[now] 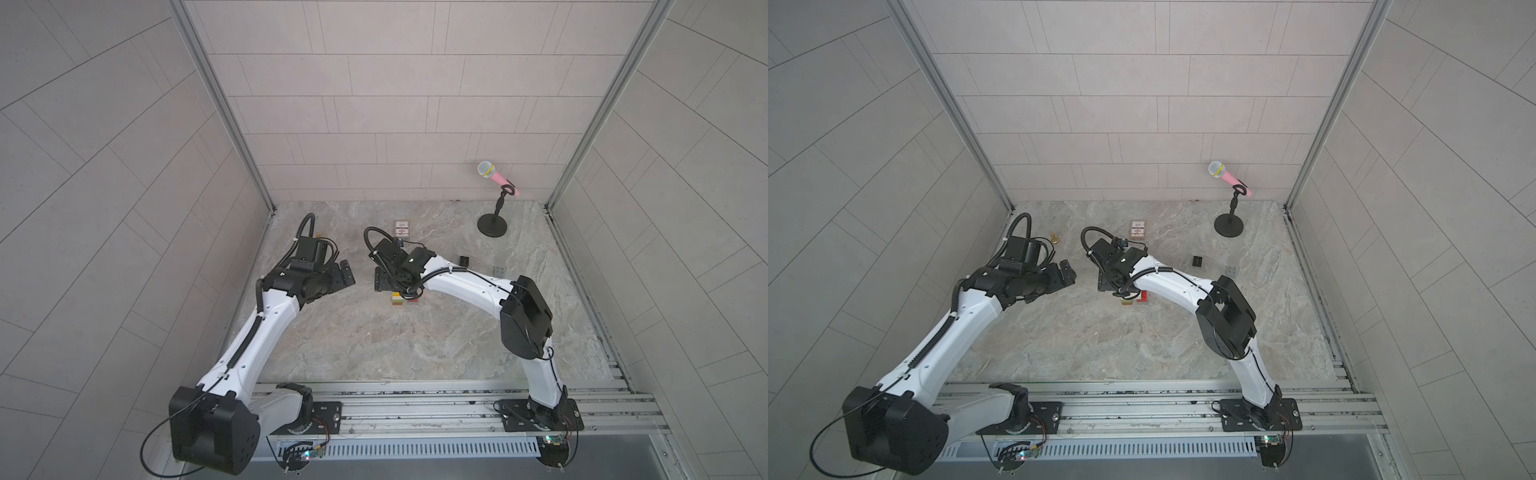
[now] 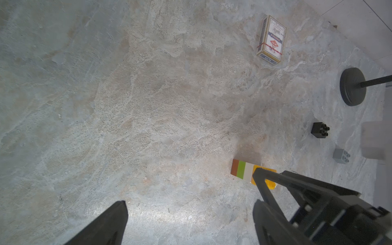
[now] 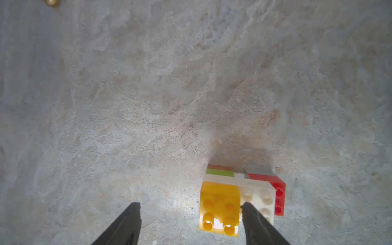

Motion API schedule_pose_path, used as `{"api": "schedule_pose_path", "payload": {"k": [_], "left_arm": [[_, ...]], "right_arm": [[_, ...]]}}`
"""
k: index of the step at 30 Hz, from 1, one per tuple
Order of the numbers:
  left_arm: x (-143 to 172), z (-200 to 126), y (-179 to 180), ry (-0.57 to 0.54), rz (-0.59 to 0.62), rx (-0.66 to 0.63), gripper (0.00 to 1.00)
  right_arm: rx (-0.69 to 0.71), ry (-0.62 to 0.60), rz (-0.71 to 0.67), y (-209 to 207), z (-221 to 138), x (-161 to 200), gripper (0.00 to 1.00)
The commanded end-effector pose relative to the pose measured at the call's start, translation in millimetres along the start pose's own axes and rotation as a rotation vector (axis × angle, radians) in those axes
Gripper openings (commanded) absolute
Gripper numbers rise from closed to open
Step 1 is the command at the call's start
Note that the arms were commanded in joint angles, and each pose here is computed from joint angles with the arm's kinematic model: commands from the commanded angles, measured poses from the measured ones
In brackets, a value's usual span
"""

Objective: Assemble the letter h with lego
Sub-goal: Assemble the lego brick with the lego brick.

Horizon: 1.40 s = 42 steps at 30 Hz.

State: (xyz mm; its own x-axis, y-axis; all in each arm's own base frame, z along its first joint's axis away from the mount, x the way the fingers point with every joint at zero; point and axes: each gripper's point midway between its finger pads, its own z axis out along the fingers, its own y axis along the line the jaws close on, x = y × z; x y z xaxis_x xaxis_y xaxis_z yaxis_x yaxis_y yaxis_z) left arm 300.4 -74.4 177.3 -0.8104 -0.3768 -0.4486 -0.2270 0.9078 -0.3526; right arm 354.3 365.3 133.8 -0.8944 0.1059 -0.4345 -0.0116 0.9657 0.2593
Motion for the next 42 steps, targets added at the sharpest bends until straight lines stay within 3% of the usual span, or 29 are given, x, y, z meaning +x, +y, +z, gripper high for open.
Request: {"api": "schedule_pose_path", "payload": {"k": [1,4,7,12,18,20,27,35,42], "left_arm": [[-4.7,-1.1,-6.9,-0.005,0.024,0.033,1.00],[-2.0,1.6,-13.4,0.012,0.037,0.071,0.93],[5.2,7.6,-32.4,0.051,0.062,0.178,0.78],[38.5,26.9,-70.7,0.223,0.138,0.323,0.45],[68.2,38.2,-107.5,0.353,0.231,0.405,0.08],[69.9,43.0,-119.6,0.407,0.194,0.433,0.00],[73.2,60.6,-156.4,0.554,0.133,0.487,0.00],[85.4,88.2,-144.5,0.589,0.116,0.428,0.00],[107.9,124.2,-115.2,0.671,0.102,0.299,0.00]], "right_arm": [[-0.049,-0.053,0.007,3.5,-29.4,-13.7,0.77],[-0.082,-0.089,-0.003,0.6,-50.2,-20.5,0.77],[-0.116,-0.163,-0.015,-16.8,-75.6,-28.6,0.70],[-0.215,-0.328,-0.028,-74.7,-99.7,-33.5,0.47],[-0.428,-0.316,0.086,-134.0,-70.3,-19.6,0.07],[-0.443,-0.313,0.072,-140.1,-62.6,-15.9,0.06],[-0.431,-0.295,0.016,-142.3,-50.6,-10.3,0.04],[-0.433,-0.261,0.029,-142.8,-42.7,-6.9,0.03],[-0.433,-0.244,0.030,-142.7,-39.2,-4.3,0.03]]}}
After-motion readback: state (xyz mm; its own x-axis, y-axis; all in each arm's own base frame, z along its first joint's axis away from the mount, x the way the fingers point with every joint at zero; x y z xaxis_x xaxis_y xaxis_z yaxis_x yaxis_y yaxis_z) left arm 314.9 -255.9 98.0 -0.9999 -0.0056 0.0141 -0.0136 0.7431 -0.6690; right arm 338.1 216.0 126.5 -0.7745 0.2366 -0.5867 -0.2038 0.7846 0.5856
